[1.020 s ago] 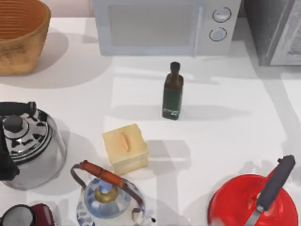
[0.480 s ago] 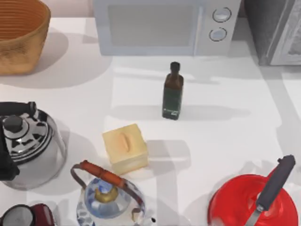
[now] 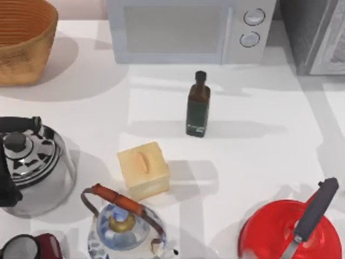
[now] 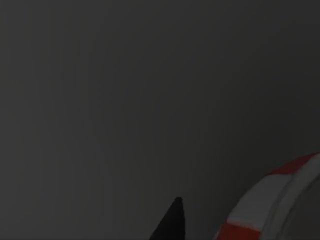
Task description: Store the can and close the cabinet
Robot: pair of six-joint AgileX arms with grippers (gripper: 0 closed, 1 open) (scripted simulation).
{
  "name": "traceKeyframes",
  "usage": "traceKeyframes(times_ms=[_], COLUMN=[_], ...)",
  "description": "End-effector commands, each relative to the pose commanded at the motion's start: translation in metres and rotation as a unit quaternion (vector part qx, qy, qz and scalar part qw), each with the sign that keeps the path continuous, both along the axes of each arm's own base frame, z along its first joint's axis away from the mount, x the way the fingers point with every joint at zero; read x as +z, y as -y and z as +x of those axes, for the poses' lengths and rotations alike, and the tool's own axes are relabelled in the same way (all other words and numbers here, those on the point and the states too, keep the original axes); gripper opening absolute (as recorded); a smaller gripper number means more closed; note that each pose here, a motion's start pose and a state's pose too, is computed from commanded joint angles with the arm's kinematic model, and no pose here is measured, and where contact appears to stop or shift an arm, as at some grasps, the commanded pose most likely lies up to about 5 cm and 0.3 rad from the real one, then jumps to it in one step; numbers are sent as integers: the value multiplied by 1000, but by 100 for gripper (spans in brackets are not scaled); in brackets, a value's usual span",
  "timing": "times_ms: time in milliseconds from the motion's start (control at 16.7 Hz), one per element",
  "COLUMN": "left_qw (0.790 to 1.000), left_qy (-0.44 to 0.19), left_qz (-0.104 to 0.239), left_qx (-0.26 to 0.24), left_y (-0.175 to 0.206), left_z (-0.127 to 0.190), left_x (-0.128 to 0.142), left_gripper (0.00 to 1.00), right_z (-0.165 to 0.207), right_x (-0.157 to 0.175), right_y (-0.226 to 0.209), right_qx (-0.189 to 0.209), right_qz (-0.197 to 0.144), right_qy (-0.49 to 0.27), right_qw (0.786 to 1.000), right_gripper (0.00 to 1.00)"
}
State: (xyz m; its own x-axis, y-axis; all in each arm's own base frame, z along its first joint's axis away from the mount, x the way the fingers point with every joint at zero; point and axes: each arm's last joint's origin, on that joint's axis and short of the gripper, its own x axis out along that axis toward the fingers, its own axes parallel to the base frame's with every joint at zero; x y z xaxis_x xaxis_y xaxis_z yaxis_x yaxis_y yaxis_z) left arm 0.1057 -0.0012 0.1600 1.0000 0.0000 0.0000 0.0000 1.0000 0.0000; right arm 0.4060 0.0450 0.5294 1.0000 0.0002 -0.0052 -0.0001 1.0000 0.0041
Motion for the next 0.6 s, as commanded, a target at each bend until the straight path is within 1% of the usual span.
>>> traceKeyframes(times_ms=[420, 480, 600], left_qw=[1000, 1000, 1000], left_qy=[0, 0, 0], left_qz=[0, 0, 0], left_qx=[0, 0, 0], left_y=[0, 0, 0], left_z=[0, 0, 0], left_x=[0, 0, 0], left_gripper=[100, 100, 100], right_z=[0, 0, 0], right_x=[0, 0, 0], right_y=[0, 0, 0], right_qx=[0, 0, 0], right_qz=[0, 0, 0], right_qy=[0, 0, 0], right_qw=[1000, 1000, 1000], right_gripper=[98, 100, 100])
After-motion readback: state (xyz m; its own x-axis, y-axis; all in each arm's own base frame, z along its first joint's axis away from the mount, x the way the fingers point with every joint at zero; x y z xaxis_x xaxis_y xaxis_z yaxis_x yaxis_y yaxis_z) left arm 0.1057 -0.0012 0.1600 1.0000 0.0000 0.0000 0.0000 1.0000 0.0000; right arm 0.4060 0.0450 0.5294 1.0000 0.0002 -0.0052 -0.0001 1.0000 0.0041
